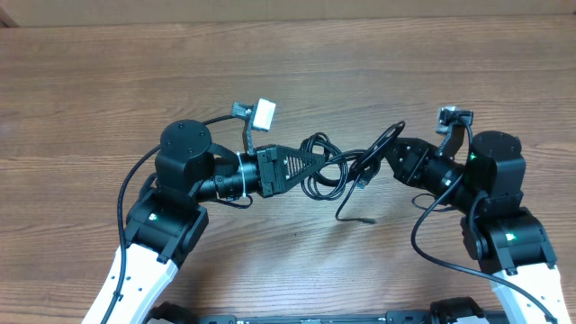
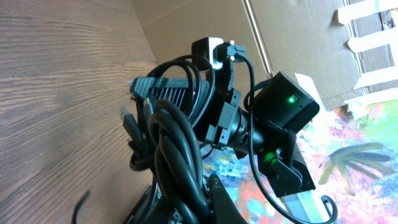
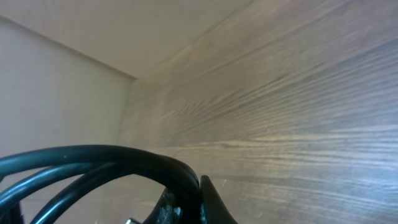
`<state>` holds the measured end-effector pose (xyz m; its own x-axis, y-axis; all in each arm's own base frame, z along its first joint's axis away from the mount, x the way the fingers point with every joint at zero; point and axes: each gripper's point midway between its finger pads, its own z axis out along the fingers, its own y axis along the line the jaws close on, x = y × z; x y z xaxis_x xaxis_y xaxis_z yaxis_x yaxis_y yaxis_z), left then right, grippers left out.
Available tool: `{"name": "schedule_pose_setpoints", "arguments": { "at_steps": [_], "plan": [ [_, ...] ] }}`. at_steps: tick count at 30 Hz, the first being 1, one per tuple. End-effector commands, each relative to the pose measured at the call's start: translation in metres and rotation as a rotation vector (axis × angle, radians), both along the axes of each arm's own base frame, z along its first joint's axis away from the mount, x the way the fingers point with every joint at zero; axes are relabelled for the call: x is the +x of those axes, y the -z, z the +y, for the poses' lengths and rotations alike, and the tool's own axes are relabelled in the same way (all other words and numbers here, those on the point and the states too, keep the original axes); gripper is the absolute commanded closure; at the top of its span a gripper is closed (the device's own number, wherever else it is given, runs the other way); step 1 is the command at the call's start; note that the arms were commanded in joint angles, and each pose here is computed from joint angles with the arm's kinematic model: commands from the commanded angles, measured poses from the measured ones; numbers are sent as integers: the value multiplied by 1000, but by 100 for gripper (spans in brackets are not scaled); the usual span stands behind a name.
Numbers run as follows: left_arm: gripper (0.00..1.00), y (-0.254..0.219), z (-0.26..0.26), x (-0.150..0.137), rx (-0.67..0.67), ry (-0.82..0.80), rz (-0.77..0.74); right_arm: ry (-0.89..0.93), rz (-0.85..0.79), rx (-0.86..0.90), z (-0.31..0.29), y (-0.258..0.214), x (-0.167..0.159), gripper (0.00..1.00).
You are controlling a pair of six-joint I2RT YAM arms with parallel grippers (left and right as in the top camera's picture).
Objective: Untangle cables
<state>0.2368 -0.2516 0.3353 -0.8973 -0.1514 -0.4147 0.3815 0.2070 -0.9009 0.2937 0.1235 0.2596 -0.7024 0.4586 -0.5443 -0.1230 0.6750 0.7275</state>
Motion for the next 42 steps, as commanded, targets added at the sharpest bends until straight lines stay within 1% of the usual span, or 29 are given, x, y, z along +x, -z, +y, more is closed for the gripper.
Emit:
{"name": "schedule_pose_setpoints", "arguments": {
  "at_steps": [1, 4, 5, 8, 12, 15, 19, 20, 22, 23, 25, 27, 29, 32, 35, 39, 40, 42],
  "plan": [
    [96, -16, -2, -21, -32, 95, -28, 163, -77, -142, -34, -3, 21, 96],
    [96, -9, -1, -23, -16, 96, 11, 162, -133, -154, -34, -12, 26, 96],
    [96, -7, -1, -23, -9, 97, 16, 153, -176, -170, -34, -19, 28, 96],
    [96, -5, -1, -24, -3, 99, 14, 138, -239, -204, -34, -28, 32, 96],
    [96, -2, -2, -26, 5, 107, 12, 192, -255, -245, -44, -29, 37, 96],
    [96, 3, -2, -28, 20, 114, 20, 202, -285, -277, -48, -33, 39, 96],
    [96, 3, -2, -28, 21, 113, 22, 206, -273, -280, -49, -30, 39, 96],
    [96, 3, -2, -28, 21, 113, 22, 185, -266, -261, -44, -29, 37, 96],
    [96, 3, -2, -28, 21, 112, 21, 76, -279, -203, -25, -33, 30, 96],
    [96, 3, -2, -26, 24, 102, 16, -18, -291, -147, -8, -38, 21, 96],
    [96, 3, -2, -24, 26, 92, 7, -70, -255, -54, 4, -41, 13, 96],
    [96, 3, -1, -21, 29, 75, 4, -184, -233, 49, 22, -49, -2, 96],
    [96, 3, -1, -19, 31, 65, 1, -253, -240, 80, 31, -53, -10, 96],
    [95, -1, -5, -19, 27, 59, -27, -280, -236, 91, 34, -54, -14, 96],
    [96, -7, -12, -23, 11, 77, -57, -263, -239, 82, 32, -53, -12, 96],
    [96, -8, -20, -34, 4, 118, -57, -148, -253, 20, 17, -50, 4, 96],
    [96, -8, -22, -36, 4, 126, -57, -86, -270, -32, 7, -47, 13, 96],
    [96, -9, -31, -51, 1, 185, -56, 91, -280, -132, -22, -42, 31, 96]
  ]
}}
